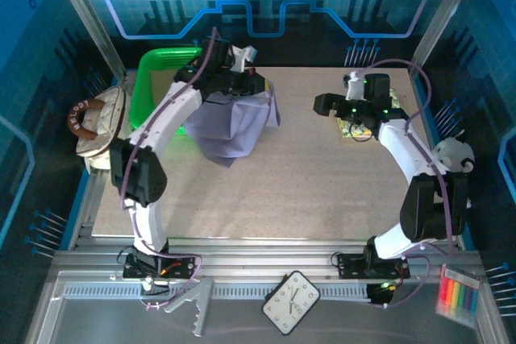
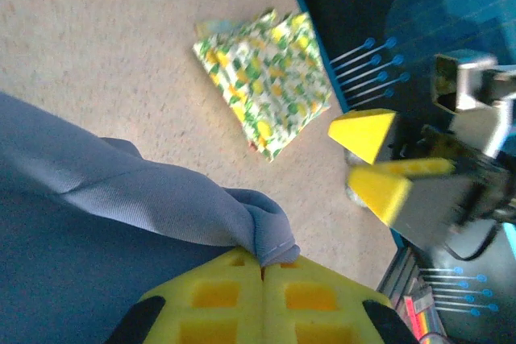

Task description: Fold and stack the skirts

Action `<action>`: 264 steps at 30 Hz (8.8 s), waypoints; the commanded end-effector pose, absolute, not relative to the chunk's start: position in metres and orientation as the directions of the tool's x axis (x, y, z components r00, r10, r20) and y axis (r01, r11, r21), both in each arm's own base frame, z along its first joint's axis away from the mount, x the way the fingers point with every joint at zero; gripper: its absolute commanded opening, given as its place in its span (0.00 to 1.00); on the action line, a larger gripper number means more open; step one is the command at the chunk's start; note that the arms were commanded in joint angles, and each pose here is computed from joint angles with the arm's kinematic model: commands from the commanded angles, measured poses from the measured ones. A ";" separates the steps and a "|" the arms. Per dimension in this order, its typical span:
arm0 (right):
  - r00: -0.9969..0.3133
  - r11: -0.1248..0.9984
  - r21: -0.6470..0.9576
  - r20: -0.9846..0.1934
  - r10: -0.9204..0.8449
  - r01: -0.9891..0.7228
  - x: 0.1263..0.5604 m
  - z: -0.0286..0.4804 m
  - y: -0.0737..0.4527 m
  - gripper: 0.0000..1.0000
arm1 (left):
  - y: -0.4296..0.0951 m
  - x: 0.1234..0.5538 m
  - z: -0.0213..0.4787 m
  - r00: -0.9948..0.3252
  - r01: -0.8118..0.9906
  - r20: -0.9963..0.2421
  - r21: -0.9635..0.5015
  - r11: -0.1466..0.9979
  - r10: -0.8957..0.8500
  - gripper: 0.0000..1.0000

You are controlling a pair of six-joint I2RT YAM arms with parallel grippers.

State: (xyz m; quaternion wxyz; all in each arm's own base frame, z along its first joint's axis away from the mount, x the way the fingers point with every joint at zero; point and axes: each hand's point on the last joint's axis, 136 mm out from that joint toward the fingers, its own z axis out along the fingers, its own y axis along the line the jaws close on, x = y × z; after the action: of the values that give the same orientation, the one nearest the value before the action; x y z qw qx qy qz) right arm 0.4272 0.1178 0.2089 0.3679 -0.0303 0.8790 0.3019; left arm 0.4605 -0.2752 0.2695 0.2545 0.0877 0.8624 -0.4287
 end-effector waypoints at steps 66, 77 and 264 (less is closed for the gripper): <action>-0.870 0.958 0.275 -0.452 0.200 0.078 0.388 0.100 0.097 0.15 | -0.183 0.401 0.161 -0.868 -0.235 -0.213 -0.620 0.749 -0.449 0.04; -0.901 0.947 0.307 -0.379 0.211 0.093 0.413 0.089 0.112 0.31 | -0.191 0.436 0.124 -0.895 -0.301 -0.122 -0.546 0.782 -0.430 0.04; -0.202 0.632 0.194 -0.978 0.061 -0.750 0.311 0.443 0.131 0.00 | -0.120 0.340 0.463 -0.356 0.409 -0.907 -0.367 0.835 -0.224 0.00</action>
State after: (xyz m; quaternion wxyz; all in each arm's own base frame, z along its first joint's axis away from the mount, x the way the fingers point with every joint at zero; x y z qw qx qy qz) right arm 0.3380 0.1194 0.4471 0.5928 -0.2223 0.6935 0.3438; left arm 0.3723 -0.1083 0.4523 0.5612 0.0214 0.7893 -0.2482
